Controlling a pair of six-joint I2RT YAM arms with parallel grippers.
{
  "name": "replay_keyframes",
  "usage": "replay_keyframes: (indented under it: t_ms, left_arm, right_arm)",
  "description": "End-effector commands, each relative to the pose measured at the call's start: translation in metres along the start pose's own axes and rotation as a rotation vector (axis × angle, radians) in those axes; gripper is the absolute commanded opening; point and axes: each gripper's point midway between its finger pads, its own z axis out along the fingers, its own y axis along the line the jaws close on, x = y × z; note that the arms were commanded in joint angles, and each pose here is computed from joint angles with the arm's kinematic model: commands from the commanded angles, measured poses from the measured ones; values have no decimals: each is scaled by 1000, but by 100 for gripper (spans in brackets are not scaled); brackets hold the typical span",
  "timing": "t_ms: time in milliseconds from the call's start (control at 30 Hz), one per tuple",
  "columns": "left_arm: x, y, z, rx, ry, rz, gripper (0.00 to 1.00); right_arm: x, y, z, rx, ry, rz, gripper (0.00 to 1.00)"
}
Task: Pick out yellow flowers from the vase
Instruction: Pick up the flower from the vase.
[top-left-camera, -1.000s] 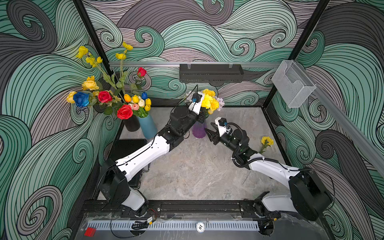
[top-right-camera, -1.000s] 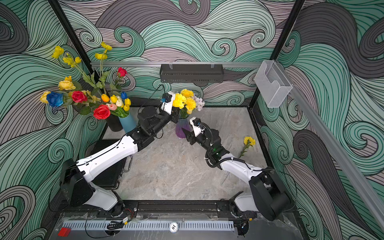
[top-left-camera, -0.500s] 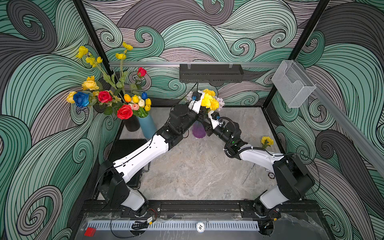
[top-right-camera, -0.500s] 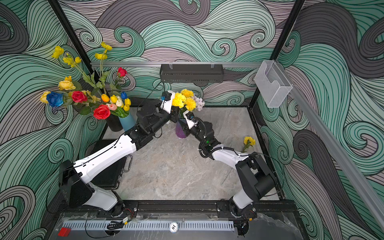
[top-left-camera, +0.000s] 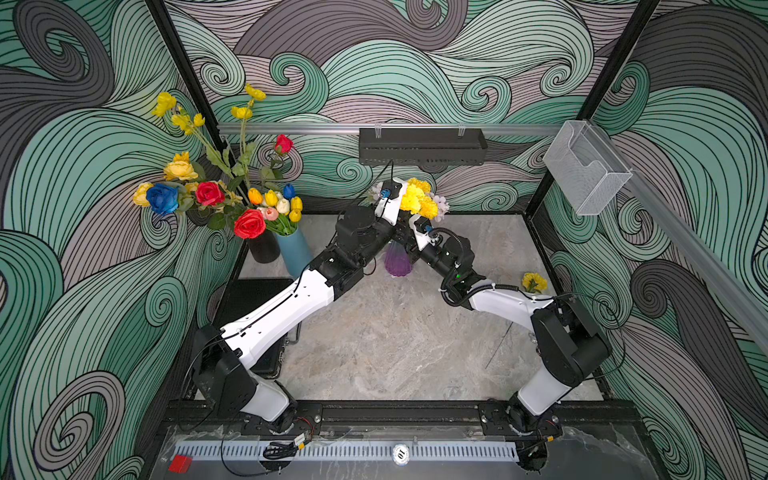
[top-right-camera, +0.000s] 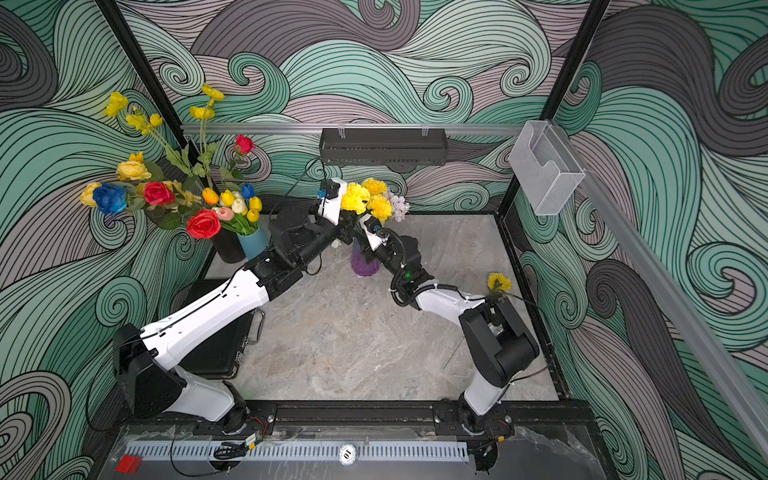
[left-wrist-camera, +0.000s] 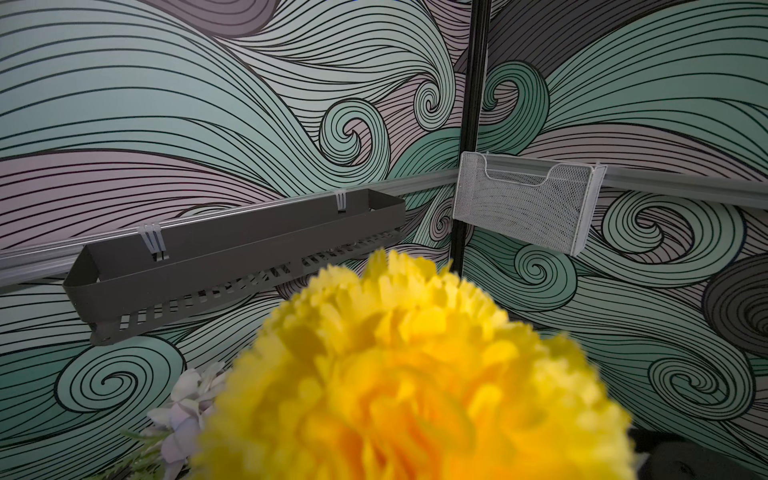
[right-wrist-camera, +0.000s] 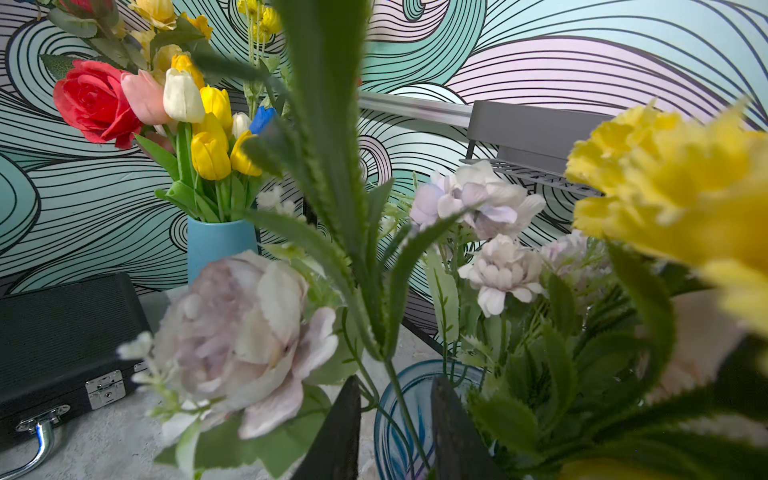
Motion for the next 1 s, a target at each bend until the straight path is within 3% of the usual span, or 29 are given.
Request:
replay_keyframes:
  t_ms: [0,733,967]
  left_arm:
    - [-33,1,-10,14,-65,-20,24]
    - [-36,3,-12,10,-68,-30,24]
    - [-44,5,-23,5,-90,-28,32]
  right_arm:
    - [-10,0,6,5,-35,-41,28]
    - [-18,1,11,-9,-29,-45,3]
    - [-25,1,10,-12,-27,-40,1]
